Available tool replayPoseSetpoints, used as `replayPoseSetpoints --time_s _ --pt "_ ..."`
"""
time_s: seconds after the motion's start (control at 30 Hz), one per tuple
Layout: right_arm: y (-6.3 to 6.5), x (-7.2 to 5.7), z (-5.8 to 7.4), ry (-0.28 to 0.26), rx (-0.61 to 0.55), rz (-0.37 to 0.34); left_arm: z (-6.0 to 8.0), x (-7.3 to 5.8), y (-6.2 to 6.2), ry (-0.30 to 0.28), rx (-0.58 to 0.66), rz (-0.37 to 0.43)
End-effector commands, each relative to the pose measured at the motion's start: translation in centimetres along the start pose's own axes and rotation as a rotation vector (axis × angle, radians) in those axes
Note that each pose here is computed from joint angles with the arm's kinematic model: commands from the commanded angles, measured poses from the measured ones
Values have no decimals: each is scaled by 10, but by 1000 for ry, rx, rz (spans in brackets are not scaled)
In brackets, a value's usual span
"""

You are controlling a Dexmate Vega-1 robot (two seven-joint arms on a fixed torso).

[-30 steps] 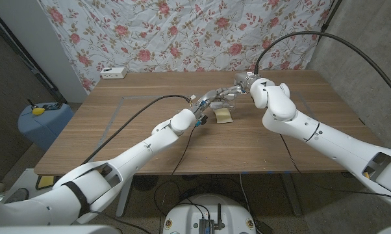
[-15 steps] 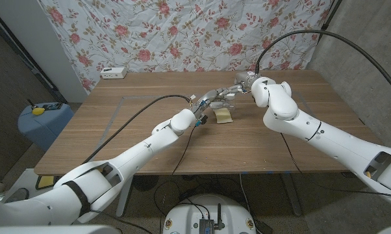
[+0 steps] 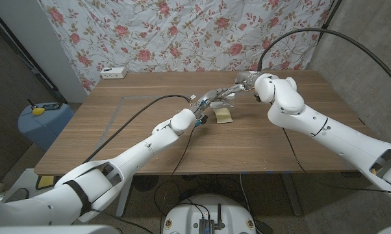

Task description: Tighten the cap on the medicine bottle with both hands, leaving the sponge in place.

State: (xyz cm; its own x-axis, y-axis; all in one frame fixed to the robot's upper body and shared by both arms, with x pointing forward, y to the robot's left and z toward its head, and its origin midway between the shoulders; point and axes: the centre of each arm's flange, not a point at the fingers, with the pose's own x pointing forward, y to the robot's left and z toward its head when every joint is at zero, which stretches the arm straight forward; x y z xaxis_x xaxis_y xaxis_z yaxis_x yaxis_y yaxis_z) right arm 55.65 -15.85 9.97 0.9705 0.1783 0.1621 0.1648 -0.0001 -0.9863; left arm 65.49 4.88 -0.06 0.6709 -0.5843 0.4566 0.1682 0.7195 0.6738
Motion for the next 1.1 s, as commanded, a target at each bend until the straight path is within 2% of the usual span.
replayPoseSetpoints --time_s 0.03,0.3,0.53,1.1 --pt "-10 -3 -4 -50 46 70 0 -1 -1 0 -2 3" --pt "-15 -1 -5 -81 72 120 0 -2 -2 1 -4 5" --pt "-17 1 -5 -85 73 145 0 -2 -2 0 -2 6" --pt "-14 2 -3 -63 47 124 1 1 -3 -6 -6 -1"
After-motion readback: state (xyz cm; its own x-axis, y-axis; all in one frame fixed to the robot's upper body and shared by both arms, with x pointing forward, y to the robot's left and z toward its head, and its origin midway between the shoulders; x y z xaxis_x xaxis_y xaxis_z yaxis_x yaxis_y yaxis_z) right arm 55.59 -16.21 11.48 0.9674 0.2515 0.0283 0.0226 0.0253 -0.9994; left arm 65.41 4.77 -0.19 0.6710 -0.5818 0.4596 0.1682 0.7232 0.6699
